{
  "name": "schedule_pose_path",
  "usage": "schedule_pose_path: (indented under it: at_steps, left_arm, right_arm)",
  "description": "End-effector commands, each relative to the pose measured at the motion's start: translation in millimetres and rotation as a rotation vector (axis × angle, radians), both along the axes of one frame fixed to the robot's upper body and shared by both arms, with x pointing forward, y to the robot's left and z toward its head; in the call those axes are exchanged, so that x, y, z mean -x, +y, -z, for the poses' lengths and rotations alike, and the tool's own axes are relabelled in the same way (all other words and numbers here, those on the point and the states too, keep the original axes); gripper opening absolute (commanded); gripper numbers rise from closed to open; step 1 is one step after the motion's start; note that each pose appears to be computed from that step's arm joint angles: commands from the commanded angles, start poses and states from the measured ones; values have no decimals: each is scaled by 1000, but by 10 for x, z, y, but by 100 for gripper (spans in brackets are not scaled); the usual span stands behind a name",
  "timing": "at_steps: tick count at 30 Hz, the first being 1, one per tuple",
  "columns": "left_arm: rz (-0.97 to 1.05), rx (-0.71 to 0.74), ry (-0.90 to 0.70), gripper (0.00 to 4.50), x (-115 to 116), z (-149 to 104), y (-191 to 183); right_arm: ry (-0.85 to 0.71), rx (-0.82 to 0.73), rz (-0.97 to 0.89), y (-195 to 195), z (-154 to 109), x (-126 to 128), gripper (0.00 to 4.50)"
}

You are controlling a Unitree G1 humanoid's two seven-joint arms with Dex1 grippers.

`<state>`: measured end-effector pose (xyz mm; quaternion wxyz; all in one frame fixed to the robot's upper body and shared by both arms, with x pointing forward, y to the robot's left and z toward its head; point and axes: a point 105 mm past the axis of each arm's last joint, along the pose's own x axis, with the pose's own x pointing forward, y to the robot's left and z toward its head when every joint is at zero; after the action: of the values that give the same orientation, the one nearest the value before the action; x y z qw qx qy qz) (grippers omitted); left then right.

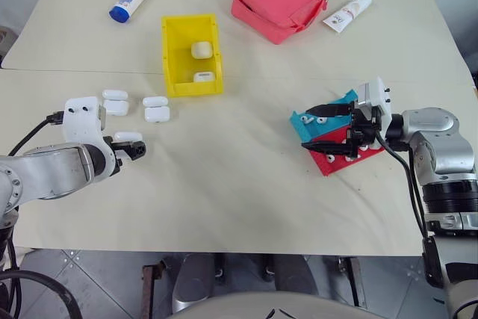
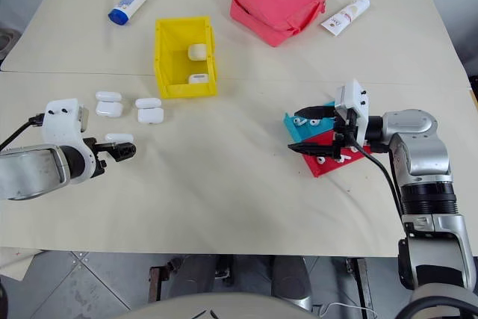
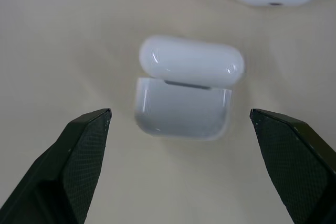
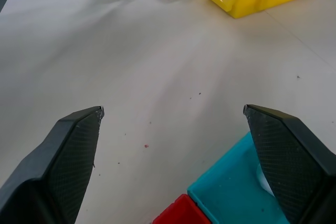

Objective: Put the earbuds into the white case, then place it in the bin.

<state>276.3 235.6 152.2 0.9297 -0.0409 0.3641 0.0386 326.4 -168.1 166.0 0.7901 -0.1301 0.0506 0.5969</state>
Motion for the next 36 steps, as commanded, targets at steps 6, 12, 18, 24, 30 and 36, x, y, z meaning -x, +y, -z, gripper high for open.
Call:
schedule_pose_path:
  at_steps: [6, 12, 18, 24, 30, 36]
  left_arm:
    - [1, 12, 54, 450, -20, 72, 52]
    - [-17, 44, 65, 450, -51, 118, 47]
    - [-23, 59, 66, 450, -125, 95, 39]
    - [-16, 65, 76, 450, -172, 93, 20]
    - [-10, 65, 89, 450, -213, 92, 12]
    - [6, 67, 104, 450, -254, 98, -22]
  right_arm:
    - [-48, 0, 3, -20, -116, 14, 447]
    - [-49, -4, 4, -27, -120, 15, 447]
    - [-51, -34, -13, -22, -163, 43, 447]
    - [-57, -68, -24, -11, -205, 72, 447]
    - [-58, -67, -21, -14, -195, 80, 447]
    - [-64, -70, -11, -18, -188, 77, 447]
